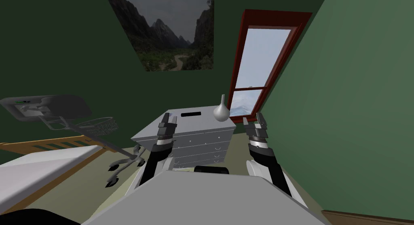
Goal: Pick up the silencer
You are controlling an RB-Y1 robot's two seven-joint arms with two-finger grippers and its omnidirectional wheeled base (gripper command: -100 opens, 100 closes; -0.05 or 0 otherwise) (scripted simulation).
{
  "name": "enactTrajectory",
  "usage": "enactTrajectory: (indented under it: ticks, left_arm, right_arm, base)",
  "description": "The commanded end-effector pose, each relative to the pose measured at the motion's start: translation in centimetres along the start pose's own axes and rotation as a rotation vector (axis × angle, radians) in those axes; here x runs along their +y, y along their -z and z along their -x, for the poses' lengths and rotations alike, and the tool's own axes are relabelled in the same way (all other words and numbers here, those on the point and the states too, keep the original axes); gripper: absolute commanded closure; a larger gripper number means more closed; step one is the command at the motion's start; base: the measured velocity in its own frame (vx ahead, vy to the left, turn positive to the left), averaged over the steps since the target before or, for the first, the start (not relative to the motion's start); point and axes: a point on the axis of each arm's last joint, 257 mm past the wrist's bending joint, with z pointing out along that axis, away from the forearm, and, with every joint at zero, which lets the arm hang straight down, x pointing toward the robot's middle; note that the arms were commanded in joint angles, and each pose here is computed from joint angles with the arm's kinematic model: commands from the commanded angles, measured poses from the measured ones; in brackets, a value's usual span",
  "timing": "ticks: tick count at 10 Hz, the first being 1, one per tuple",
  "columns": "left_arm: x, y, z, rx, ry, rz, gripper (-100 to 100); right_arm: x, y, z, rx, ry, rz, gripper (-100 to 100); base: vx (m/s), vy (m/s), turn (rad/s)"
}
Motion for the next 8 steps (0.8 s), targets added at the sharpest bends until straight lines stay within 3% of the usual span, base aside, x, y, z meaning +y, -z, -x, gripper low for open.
enactTrajectory:
  ticks: [1, 4, 5, 7, 8]
  left_arm:
    - [1.2, -0.5, -0.2, 0.030, -0.007, 0.023, -100]
    - [3.8, -1.8, -0.1, 0.057, -0.018, 0.077, -100]
    - [3.7, -2.0, -0.1, 0.058, -0.017, 0.071, -100]
    - [6.1, -3.0, 0.4, 0.064, -0.025, 0.122, -100]
    - [5.8, -3.5, 0.3, 0.065, -0.022, 0.112, -100]
  right_arm:
    - [0.0, 0.0, 0.0, 0.000, 0.000, 0.000, 0]
    - [0.0, 0.0, 0.0, 0.000, 0.000, 0.000, 0]
    - [0.0, 0.0, 0.0, 0.000, 0.000, 0.000, 0]
    - [0.0, 0.0, 0.0, 0.000, 0.000, 0.000, 0]
    - [0.0, 0.0, 0.0, 0.000, 0.000, 0.000, 0]
  base:
    - [-0.034, -0.007, -0.078]
    - [-0.065, -0.023, -0.096]
    - [-0.062, -0.014, -0.025]
    - [-0.064, -0.018, -0.089]
    - [-0.059, -0.023, -0.054]
